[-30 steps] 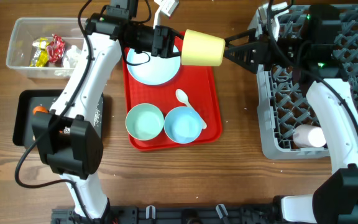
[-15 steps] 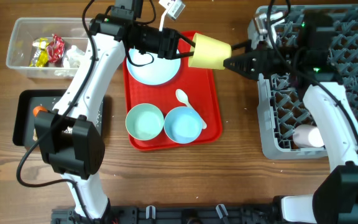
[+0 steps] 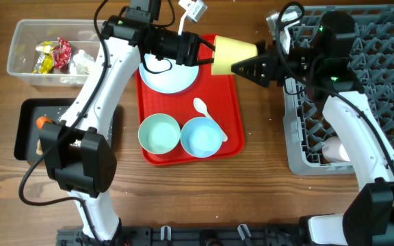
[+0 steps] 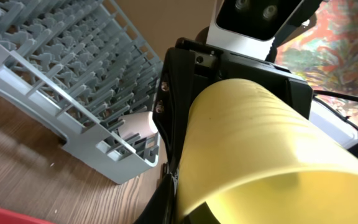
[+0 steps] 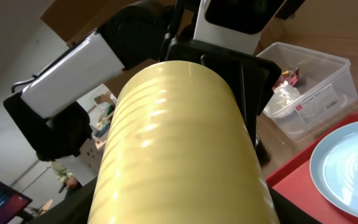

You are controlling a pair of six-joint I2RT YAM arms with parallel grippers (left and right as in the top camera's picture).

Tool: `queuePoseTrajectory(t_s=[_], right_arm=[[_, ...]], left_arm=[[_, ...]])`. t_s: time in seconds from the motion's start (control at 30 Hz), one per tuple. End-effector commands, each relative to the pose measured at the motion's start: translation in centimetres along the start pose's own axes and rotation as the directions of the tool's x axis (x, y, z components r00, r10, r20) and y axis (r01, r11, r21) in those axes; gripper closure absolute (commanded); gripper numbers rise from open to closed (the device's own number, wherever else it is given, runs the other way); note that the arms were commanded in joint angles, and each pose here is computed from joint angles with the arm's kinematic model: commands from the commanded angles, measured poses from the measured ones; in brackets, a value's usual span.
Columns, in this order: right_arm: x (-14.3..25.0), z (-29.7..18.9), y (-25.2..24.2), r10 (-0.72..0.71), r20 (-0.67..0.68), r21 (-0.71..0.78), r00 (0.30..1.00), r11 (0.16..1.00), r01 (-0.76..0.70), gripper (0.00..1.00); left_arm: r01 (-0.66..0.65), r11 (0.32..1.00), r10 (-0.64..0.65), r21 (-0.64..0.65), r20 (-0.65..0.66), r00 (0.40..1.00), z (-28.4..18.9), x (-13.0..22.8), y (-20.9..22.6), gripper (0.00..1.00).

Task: Sort waste into correct bins and load items into the dishwasher rack
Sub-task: 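Carry the yellow cup with the right gripper into the dish rack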

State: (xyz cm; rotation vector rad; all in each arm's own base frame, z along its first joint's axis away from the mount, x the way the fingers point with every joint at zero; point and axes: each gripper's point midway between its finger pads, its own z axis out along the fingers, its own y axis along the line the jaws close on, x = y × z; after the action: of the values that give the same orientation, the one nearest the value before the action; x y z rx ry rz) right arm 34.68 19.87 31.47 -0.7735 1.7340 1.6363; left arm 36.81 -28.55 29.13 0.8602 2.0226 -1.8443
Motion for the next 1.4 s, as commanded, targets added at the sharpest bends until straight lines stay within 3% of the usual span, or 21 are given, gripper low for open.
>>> queuePoseTrajectory(t_s=[0.0,0.13,0.2,0.33,0.6,0.8,0.9,1.0,1.1,1.17,1.2,1.27,1.37], right_arm=[[-0.3,0.0,0.4,0.011,-0.001,-0.011,1.000,1.000,-0.011,0.37],[-0.2,0.0,0.6,0.009,-0.008,-0.025,1.000,1.000,-0.009,0.48],[-0.2,0.0,0.6,0.008,-0.008,-0.025,1.000,1.000,-0.009,0.52],[-0.4,-0.6,0.3,0.007,0.003,-0.013,1.000,1.000,-0.007,0.53],[-0.9,-3.1,-0.1,0.002,0.030,0.002,1.000,1.000,-0.002,0.55],[-1.6,-6.3,-2.1,0.026,0.100,0.101,0.995,0.994,-0.036,0.56],[-1.1,-8.0,-5.2,0.084,0.163,0.249,0.983,0.961,-0.124,0.54],[2.1,-10.0,-10.1,0.192,0.191,0.512,0.963,0.818,-0.264,0.52],[3.7,-12.0,-11.7,0.235,0.206,0.669,0.950,0.675,-0.312,0.51],[3.7,-13.4,-11.4,0.237,0.212,0.747,0.948,0.587,-0.313,0.49],[3.5,-15.5,-10.6,0.241,0.224,0.821,0.944,0.476,-0.316,0.46],[3.2,-18.0,-9.1,0.252,0.240,0.874,0.937,0.364,-0.322,0.47],[3.7,-21.0,-7.2,0.286,0.297,0.891,0.911,0.261,-0.372,0.51]], left_arm=[[-0.011,1.000,0.011,0.003,0.000,1.000,0.0,-0.2,-0.5,0.96],[-0.010,1.000,0.010,-0.011,-0.001,1.000,0.0,-0.2,-0.2,0.95],[-0.010,1.000,0.010,-0.011,-0.001,1.000,0.0,-0.1,-0.2,0.88],[-0.009,1.000,0.009,-0.011,-0.001,1.000,0.0,-0.1,-0.2,0.78],[-0.009,1.000,0.009,-0.023,-0.002,1.000,0.0,-0.1,0.0,0.76],[0.042,0.989,-0.044,-0.142,-0.017,0.999,-0.2,0.6,2.0,0.77],[0.061,0.963,-0.071,-0.262,-0.027,0.997,-0.6,1.2,4.0,0.77],[0.082,0.919,-0.105,-0.385,-0.039,0.994,-1.3,2.0,6.0,0.77],[0.081,0.858,-0.122,-0.507,-0.047,0.991,-2.4,2.5,8.1,0.78],[0.076,0.824,-0.125,-0.562,-0.050,0.991,-3.0,2.7,9.0,0.78],[0.070,0.792,-0.128,-0.606,-0.052,0.990,-3.5,2.8,9.8,0.78],[0.066,0.772,-0.129,-0.632,-0.054,0.990,-3.9,2.9,10.2,0.78],[0.075,0.760,-0.147,-0.646,-0.058,0.987,-4.0,3.5,10.9,0.78]])
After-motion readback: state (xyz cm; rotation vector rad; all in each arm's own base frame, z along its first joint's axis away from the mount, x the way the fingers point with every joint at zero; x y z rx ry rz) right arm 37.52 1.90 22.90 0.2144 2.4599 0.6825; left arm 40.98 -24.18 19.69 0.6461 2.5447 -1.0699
